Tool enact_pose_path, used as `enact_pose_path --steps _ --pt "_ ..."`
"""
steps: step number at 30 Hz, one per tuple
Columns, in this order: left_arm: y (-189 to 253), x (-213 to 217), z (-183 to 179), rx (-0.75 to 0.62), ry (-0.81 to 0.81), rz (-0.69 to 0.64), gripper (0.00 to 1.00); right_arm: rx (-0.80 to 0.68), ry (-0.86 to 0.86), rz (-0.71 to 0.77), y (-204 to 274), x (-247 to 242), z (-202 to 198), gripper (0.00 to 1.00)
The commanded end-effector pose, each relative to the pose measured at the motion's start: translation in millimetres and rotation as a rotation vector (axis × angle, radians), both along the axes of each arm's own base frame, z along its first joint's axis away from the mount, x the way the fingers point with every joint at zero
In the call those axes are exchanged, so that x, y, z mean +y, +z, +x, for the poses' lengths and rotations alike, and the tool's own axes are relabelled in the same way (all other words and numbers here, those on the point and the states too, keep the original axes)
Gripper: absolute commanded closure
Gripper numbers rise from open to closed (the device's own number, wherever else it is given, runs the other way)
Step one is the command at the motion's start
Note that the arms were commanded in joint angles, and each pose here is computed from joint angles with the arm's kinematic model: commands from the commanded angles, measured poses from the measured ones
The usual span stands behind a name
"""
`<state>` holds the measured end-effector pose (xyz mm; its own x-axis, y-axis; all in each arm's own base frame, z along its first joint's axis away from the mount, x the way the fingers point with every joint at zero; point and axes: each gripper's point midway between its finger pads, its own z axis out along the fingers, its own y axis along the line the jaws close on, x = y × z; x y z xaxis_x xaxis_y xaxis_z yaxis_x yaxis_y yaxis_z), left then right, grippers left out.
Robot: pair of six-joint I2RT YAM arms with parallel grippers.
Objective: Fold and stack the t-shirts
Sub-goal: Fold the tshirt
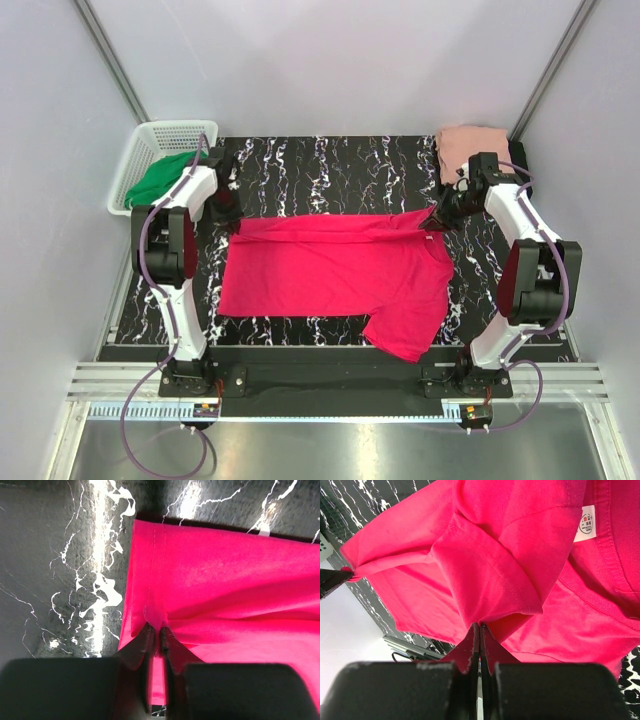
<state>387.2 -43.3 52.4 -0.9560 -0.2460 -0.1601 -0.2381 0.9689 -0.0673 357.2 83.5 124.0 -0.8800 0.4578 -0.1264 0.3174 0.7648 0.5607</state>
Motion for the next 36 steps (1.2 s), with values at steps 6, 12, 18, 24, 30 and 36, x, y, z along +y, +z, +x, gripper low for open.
enact_pose_path --steps 6,12,18,24,30,36 --pt "23 1 -1 -0.058 -0.001 0.007 0.47 -0.032 0.01 -0.017 7 0 2 0.83" --pt "37 5 7 -0.106 0.027 0.028 0.45 -0.092 -0.017 -0.076 25 -10 6 0.8" --pt "63 3 20 -0.188 0.04 0.017 0.45 -0.215 -0.032 -0.154 58 -23 18 0.79" --pt "79 -2 28 -0.243 0.047 -0.011 0.46 -0.162 -0.02 -0.069 45 -10 40 0.82" --pt "84 -17 27 -0.269 0.022 -0.065 0.47 -0.122 0.004 0.007 31 1 61 0.81" --pt "87 -35 23 -0.285 0.007 -0.127 0.48 -0.038 0.029 0.077 0 11 73 0.8"
